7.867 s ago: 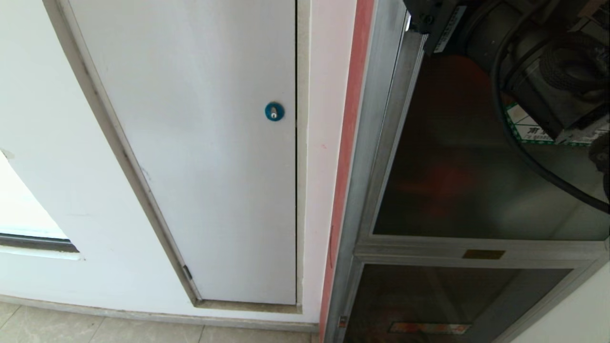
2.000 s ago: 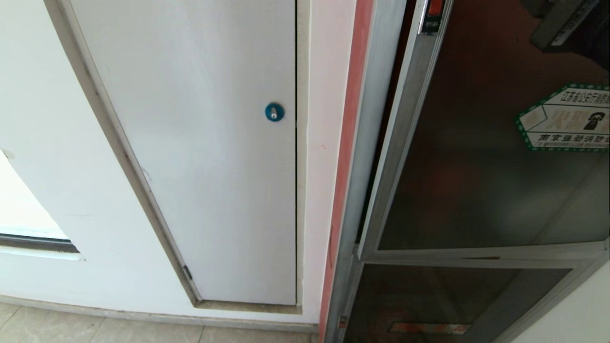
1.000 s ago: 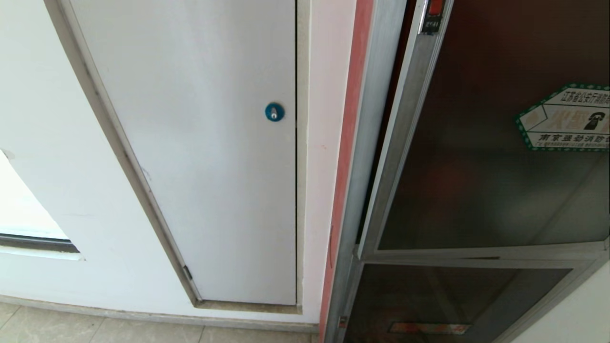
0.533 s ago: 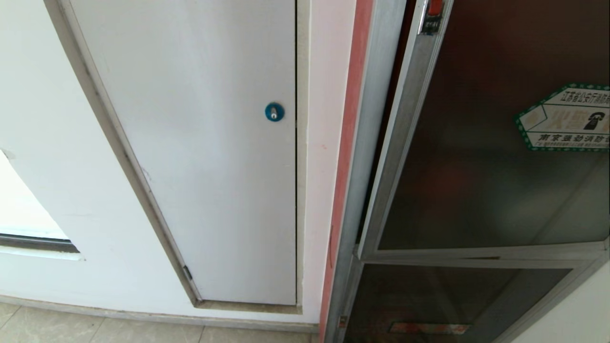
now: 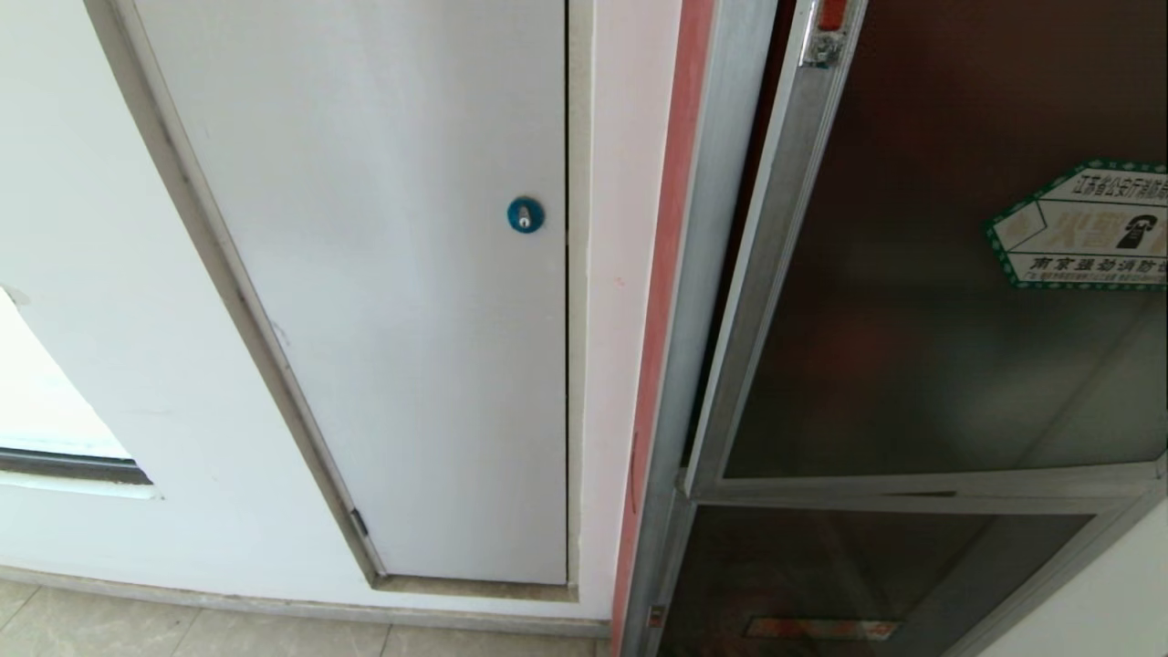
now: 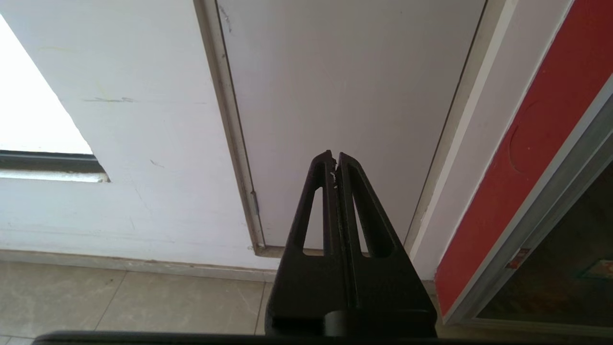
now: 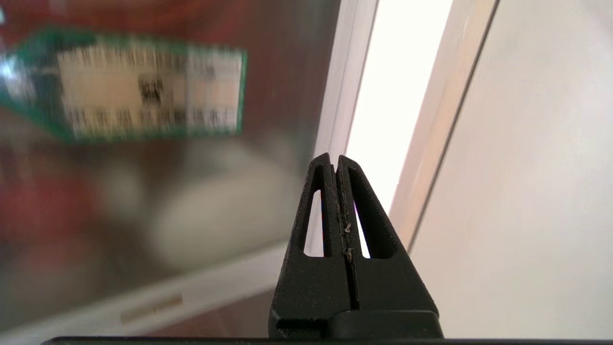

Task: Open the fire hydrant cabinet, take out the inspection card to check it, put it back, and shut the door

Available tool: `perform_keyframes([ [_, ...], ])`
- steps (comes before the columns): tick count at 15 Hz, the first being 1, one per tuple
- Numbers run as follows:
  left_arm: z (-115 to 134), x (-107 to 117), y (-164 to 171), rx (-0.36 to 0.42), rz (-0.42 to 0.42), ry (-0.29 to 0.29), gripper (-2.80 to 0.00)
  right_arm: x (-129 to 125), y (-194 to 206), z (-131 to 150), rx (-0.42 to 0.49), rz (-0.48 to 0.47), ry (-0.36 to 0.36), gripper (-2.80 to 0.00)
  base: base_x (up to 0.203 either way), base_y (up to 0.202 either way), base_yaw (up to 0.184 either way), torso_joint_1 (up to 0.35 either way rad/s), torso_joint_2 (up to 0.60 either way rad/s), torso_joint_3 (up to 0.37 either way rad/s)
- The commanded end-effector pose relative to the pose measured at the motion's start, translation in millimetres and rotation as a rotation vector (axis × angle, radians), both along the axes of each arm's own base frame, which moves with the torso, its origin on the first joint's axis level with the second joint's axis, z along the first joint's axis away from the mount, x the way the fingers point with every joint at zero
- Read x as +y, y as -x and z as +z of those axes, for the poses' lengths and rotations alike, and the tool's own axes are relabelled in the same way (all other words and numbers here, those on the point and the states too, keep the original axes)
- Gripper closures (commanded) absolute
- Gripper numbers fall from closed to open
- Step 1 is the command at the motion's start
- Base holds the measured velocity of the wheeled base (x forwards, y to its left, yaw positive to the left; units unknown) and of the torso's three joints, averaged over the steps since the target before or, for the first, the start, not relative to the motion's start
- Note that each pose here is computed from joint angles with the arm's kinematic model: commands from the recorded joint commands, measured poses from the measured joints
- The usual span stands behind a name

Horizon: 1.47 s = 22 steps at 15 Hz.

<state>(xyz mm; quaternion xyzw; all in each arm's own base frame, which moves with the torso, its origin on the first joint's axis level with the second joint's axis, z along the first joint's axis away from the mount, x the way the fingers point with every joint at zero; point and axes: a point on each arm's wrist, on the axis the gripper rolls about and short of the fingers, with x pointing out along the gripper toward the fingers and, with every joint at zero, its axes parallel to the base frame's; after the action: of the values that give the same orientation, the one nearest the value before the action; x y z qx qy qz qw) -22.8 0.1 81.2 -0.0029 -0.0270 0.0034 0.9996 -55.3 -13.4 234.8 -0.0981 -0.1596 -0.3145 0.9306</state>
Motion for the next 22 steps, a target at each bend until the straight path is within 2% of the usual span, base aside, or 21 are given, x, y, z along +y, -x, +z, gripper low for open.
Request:
perform_keyframes([
  [1,-5.4,0.0,-1.7,0.020,0.001,0.000,0.00,0.0,14.2,-21.7,-0.027,0.001,0.003,0.00,0.000,0.000,0.000,0.000,0.00,0.000],
  [3,-5.4,0.0,-1.7,0.020,0.001,0.000,0.00,0.6,18.5,-44.6,0.000,0.035,0.019,0.00,0.000,0.000,0.000,0.000,0.00,0.000],
  [5,-5.4,0.0,-1.5,0.019,0.001,0.000,0.00,2.1,13.5,-64.5,0.028,0.114,0.032,0.00,0.000,0.000,0.000,0.000,0.00,0.000],
  [9,-5.4,0.0,-1.7,0.020,0.001,0.000,0.00,6.8,-7.9,-95.5,0.085,0.363,-0.038,0.00,0.000,0.000,0.000,0.000,0.00,0.000],
  [12,-5.4,0.0,-1.7,0.020,0.001,0.000,0.00,9.6,-22.0,-123.7,0.172,0.500,-0.092,0.00,0.000,0.000,0.000,0.000,0.00,0.000],
  [16,-5.4,0.0,-1.7,0.020,0.001,0.000,0.00,12.0,-30.4,-146.1,0.256,0.598,-0.105,0.00,0.000,0.000,0.000,0.000,0.00,0.000],
  [20,-5.4,0.0,-1.7,0.020,0.001,0.000,0.00,12.7,-32.4,-154.2,0.301,0.628,-0.120,0.00,0.000,0.000,0.000,0.000,0.00,0.000],
  [22,-5.4,0.0,-1.7,0.020,0.001,0.000,0.00,13.0,-32.4,-160.4,0.362,0.639,-0.137,0.00,0.000,0.000,0.000,0.000,0.00,0.000],
])
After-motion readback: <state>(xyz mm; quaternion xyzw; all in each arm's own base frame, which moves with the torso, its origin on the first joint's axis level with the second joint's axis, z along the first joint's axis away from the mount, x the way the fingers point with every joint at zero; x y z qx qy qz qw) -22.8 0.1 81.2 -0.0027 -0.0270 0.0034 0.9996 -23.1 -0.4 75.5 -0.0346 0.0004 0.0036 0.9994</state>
